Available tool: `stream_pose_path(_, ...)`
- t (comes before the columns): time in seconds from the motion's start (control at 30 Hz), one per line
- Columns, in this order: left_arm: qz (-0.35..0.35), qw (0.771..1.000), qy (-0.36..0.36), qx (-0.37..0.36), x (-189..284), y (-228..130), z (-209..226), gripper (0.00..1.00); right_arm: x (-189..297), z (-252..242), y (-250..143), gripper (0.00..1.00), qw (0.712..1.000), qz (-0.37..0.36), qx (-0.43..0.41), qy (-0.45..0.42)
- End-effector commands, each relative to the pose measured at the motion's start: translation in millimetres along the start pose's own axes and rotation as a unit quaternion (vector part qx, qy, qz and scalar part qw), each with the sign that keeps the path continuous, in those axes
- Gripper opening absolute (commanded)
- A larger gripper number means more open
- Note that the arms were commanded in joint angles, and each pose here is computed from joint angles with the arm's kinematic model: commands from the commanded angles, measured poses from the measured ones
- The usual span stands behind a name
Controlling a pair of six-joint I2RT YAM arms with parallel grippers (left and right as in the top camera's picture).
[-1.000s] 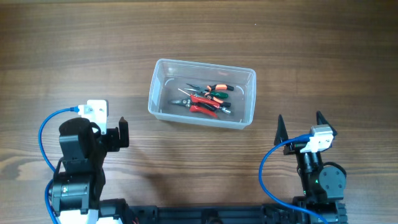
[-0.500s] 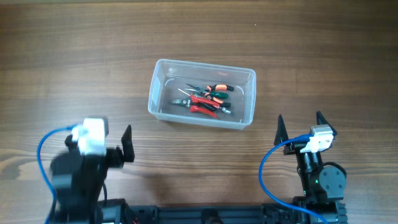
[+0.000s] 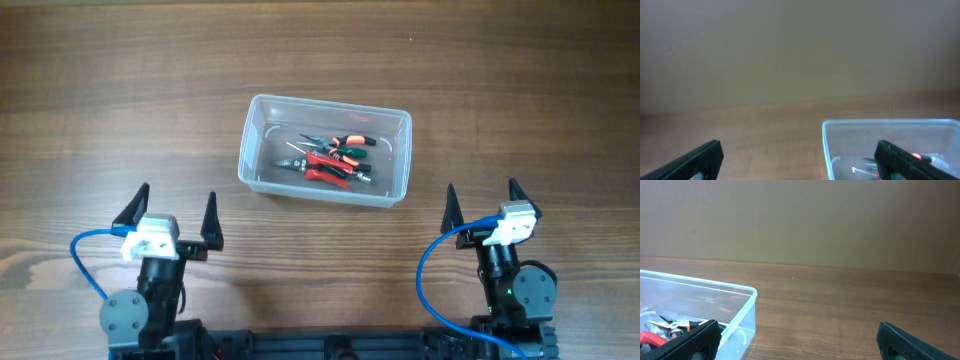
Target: Pack container
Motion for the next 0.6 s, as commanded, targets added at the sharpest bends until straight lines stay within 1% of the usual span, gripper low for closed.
stream_pose_path(0.0,-0.015,0.997,0.041,0.064,-7,-19,9,1.0,1,0,2,1.0,1.0,-0.007,-0.003,0.0)
stream_pose_path(0.07,-0.004,0.991,0.07,0.116,-9,-32,15,1.0,1,0,2,1.0,1.0,-0.007,-0.003,0.0)
stream_pose_path(0.1,0.002,0.989,0.079,0.129,-9,-38,17,1.0,1,0,2,1.0,1.0,-0.007,-0.003,0.0)
stream_pose_path(0.23,0.025,0.987,0.084,0.136,-12,-58,17,1.0,1,0,2,1.0,1.0,-0.007,-0.003,0.0)
stream_pose_path(0.33,0.047,0.982,0.083,0.163,-13,-76,14,1.0,1,0,2,1.0,1.0,-0.007,-0.003,0.0)
stream_pose_path(0.57,0.052,0.985,0.068,0.151,-14,-76,9,1.0,1,0,2,1.0,1.0,-0.007,-0.003,0.0)
Point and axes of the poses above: each gripper's point midway between its finger pads, its own x axis back along the fingers, its own z axis along the line the jaws close on, y = z × x, the point moved 6 cm from there along x, back along the fingers, and after that the axes turned 4 degrees about -x, right-handed, at the moved point
